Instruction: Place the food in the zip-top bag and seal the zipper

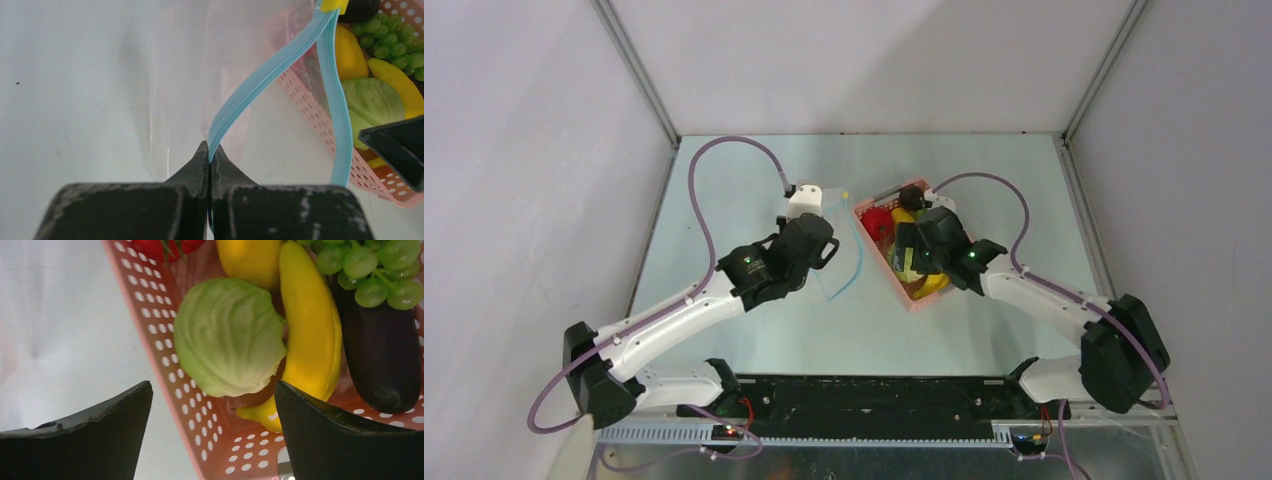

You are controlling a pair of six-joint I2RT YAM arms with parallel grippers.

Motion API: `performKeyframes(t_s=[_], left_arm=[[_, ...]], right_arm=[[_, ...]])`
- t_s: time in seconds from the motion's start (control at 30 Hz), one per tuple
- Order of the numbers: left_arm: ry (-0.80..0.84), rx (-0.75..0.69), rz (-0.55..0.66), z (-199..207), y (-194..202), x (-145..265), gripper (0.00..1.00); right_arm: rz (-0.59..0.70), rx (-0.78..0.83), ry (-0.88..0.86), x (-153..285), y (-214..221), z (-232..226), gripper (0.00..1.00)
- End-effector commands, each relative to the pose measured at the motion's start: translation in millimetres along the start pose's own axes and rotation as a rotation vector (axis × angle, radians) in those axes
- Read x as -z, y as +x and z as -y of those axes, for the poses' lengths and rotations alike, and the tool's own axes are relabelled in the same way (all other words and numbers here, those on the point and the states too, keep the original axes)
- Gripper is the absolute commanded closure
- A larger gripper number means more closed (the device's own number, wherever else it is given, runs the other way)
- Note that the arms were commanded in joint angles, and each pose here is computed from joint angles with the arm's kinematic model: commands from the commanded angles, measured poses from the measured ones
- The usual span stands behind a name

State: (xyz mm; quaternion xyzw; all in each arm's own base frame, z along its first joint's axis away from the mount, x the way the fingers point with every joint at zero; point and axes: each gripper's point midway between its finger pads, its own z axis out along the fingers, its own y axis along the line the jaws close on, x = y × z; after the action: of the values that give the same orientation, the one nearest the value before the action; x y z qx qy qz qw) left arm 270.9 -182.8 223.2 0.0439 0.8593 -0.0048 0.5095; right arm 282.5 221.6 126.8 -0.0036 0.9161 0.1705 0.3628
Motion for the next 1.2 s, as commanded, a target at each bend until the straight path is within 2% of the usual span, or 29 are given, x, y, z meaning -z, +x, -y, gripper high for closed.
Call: performKeyframes(t_s=[0.0,0.23,0.37,0.4,0.6,0.8,0.97,1.17], left_arm=[[0.072,0.070,0.012,15,-5,-3,1.00],[0.102,0.077,0.006,19,-2,-1,1.00],[0.121,0.079,-0.002,22,1,-1,1.00],[0.123,0.077,-0.002,22,0,-1,1.00],[0.123,0.080,-0.001,22,-1,0,1.00],[0.121,0.092,0.002,23,-3,0,1.00],[0.119,0.096,-0.007,25,-4,-1,1.00],[0.115,0.110,-0.009,25,-7,0,1.00]], right_arm=[[0.026,-0.020,0.073,-18,-7,1,0.05],[0.000,-0.011,0.193,-50,11,11,0.11],[-0.007,-0.034,0.218,-55,17,13,0.24],[0.000,-0.037,0.209,-53,15,10,0.30],[0.120,-0.003,0.161,-22,-16,-6,0.53],[0.243,-0.001,0.127,27,-45,-12,0.57],[0.349,-0.005,-0.059,76,-66,-38,0.60],[0.381,0.051,-0.456,124,-64,-96,0.64]])
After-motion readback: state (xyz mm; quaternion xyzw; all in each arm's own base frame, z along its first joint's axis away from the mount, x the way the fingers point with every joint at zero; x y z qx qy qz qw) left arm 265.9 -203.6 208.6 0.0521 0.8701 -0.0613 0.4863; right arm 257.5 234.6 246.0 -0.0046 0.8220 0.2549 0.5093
